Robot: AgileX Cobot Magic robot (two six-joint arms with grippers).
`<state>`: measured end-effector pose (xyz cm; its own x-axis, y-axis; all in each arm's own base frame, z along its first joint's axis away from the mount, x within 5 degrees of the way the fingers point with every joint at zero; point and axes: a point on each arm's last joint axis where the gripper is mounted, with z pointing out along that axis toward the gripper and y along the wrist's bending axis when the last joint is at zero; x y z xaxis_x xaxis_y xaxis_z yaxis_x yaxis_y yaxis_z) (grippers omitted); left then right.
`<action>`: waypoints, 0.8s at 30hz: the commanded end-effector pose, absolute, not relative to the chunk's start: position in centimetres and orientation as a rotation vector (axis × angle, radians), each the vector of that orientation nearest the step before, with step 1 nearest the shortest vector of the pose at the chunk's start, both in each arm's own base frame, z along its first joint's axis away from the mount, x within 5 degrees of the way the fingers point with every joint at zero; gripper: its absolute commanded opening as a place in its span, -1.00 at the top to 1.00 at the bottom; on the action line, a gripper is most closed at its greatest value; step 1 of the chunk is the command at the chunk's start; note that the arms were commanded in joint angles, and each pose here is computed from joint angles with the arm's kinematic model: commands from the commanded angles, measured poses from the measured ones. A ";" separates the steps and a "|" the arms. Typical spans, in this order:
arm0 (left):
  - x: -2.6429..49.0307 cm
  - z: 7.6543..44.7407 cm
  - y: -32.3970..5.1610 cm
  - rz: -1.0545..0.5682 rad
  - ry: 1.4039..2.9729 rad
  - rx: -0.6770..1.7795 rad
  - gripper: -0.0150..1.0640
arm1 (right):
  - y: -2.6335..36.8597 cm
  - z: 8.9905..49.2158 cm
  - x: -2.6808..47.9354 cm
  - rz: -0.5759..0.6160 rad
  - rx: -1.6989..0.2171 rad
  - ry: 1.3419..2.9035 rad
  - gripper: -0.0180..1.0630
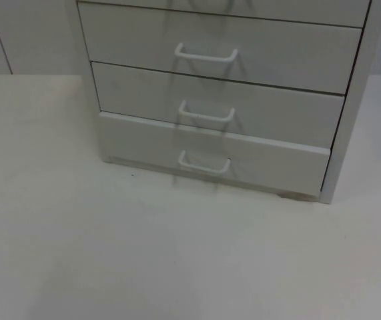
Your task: Open the drawer with the left hand, place the block into the drawer with the right hand, then close the drawer with the left hand.
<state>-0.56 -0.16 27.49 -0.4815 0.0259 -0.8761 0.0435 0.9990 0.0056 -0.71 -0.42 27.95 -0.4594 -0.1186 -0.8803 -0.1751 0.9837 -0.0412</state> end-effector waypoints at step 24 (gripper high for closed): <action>-0.5 27.5 -0.1 -0.023 2.063 0.042 -0.97 | -0.2 28.0 -0.7 0.071 -0.147 2.043 -0.98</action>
